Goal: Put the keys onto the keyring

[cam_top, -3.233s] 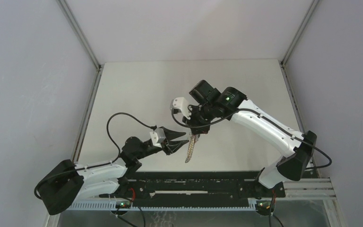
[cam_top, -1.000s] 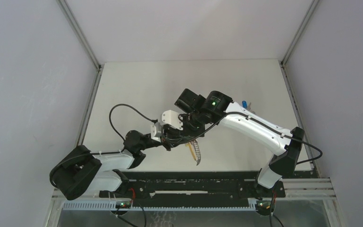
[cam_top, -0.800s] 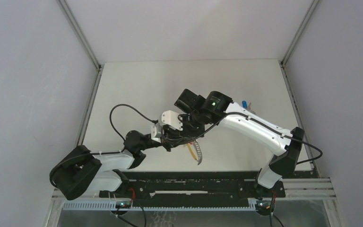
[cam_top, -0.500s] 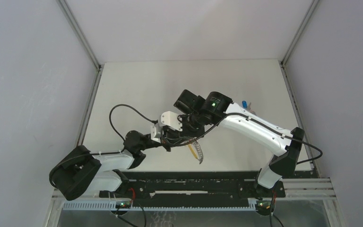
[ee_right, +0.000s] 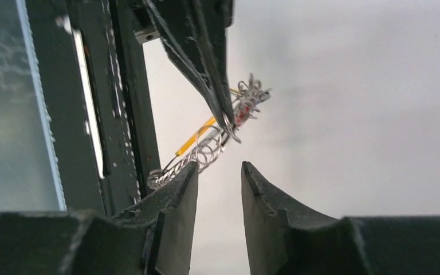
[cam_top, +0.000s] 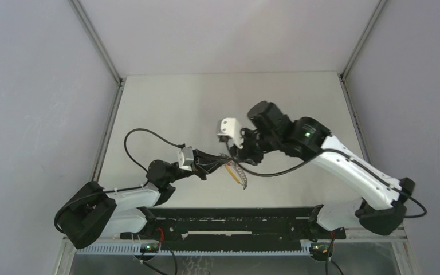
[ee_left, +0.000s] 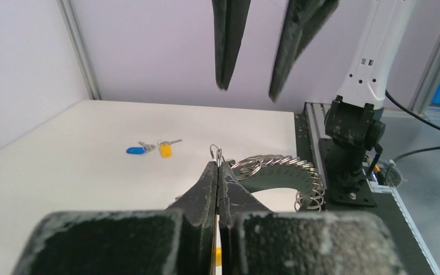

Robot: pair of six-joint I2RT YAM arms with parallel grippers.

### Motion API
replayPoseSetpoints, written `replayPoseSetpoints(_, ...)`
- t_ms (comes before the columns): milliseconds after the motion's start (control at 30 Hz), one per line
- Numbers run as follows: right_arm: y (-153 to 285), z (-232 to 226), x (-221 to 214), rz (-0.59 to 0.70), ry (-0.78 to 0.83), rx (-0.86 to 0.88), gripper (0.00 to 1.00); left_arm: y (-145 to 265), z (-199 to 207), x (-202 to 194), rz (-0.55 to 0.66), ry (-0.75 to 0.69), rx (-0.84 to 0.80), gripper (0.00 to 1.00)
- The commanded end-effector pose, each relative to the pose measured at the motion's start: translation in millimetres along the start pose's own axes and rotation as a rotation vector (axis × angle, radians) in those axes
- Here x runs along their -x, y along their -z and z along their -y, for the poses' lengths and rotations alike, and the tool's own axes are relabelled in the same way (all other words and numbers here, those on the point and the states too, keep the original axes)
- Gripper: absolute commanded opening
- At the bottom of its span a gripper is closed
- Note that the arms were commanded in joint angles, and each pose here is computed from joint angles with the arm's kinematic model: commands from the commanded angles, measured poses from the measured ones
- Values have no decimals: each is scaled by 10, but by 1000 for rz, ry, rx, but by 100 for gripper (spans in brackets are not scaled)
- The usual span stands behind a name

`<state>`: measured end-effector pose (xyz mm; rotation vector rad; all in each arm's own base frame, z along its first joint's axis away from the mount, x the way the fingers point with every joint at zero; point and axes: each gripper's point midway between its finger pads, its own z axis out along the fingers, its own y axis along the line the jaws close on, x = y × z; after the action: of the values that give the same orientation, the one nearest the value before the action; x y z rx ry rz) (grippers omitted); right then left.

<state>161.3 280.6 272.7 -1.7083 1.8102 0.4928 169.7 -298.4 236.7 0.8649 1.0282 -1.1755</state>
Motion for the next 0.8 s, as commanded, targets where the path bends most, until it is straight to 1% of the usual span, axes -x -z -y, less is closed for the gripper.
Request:
replayPoseSetpoints(0,287,100,275,318,-135,16,34,-27,-5,384,126,-102,14,0)
replayPoseSetpoints(133,367,21,231,498,-129,119,35,-35,22,476,148,-121,2,0)
replayPoseSetpoints(233,416,6,260,574,-93,164,36,-43,58,559,167,-140,-16,0)
replayPoseSetpoints(467,265,87,260,613,-105,252,35,-42,132,701,199,-170,-45,0)
replayPoseSetpoints(767,205,60,370,659,-89,346,32,-39,174,815,226,-203,-60,0)
